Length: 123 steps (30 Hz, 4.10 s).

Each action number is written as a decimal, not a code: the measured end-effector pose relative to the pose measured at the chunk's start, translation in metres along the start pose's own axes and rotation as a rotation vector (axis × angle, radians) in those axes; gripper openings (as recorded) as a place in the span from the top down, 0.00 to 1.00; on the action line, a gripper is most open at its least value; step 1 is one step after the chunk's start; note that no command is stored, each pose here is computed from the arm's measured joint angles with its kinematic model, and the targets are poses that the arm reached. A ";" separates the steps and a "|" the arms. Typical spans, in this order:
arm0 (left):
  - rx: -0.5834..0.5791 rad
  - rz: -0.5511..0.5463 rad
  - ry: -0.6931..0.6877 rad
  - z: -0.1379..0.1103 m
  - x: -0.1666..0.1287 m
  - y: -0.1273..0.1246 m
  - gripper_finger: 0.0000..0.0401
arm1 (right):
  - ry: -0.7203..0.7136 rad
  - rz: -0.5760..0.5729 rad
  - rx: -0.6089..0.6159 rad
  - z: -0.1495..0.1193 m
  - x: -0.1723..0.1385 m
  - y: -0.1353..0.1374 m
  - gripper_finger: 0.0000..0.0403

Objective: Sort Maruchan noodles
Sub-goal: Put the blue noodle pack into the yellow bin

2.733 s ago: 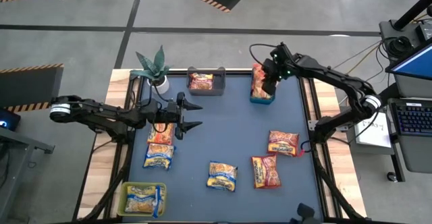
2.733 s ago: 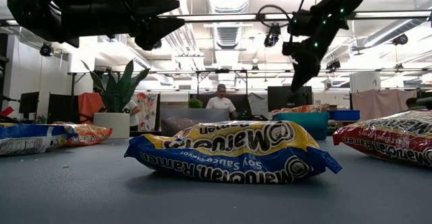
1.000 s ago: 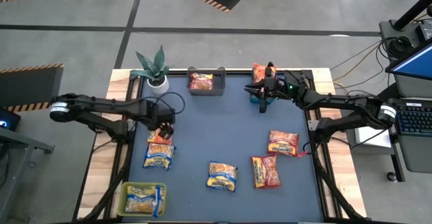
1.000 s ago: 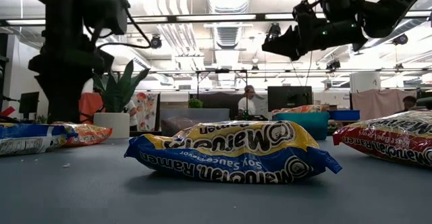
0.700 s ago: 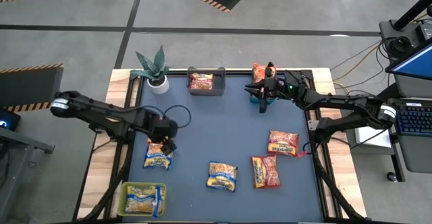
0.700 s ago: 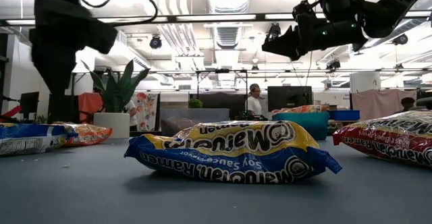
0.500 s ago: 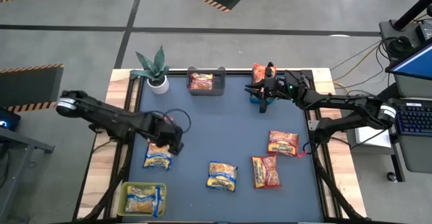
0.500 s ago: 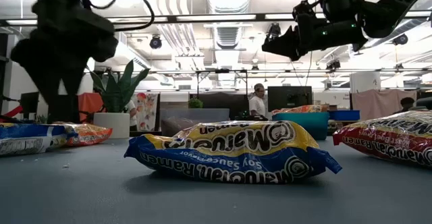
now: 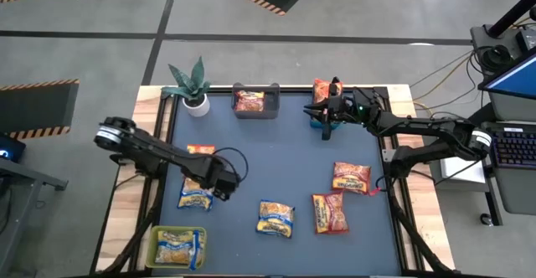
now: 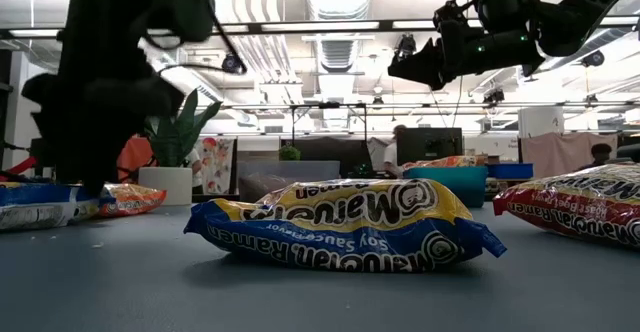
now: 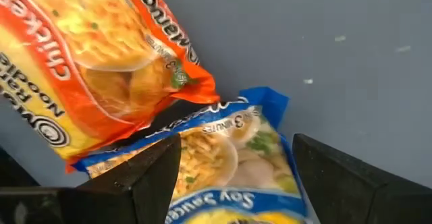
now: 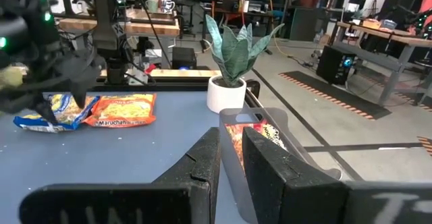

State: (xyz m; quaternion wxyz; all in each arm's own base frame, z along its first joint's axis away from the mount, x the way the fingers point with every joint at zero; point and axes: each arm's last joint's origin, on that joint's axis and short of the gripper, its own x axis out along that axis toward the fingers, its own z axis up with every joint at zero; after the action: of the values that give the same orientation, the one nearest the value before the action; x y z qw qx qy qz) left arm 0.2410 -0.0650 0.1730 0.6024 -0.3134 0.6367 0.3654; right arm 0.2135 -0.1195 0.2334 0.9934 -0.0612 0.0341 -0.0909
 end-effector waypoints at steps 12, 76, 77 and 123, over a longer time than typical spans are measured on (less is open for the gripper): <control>0.063 0.074 0.023 -0.004 0.019 -0.016 0.38 | 0.000 0.000 -0.002 0.000 0.000 0.000 0.87; -0.294 -0.216 -0.073 -0.156 -0.176 -0.016 0.91 | 0.001 0.000 0.006 0.000 0.000 0.000 0.87; -0.319 -0.200 -0.079 -0.160 -0.170 -0.016 0.91 | 0.000 0.000 0.011 0.000 0.000 0.000 0.87; -0.303 -0.351 -0.328 -0.195 -0.110 -0.059 0.65 | 0.017 0.018 0.070 -0.002 0.000 0.002 0.87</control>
State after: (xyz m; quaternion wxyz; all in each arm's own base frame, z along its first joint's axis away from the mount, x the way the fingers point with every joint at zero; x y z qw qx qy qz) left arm 0.1941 -0.2651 0.2786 0.6979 -0.4419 0.4048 0.3922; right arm 0.2141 -0.1181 0.2315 0.9954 -0.0253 0.0398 -0.0834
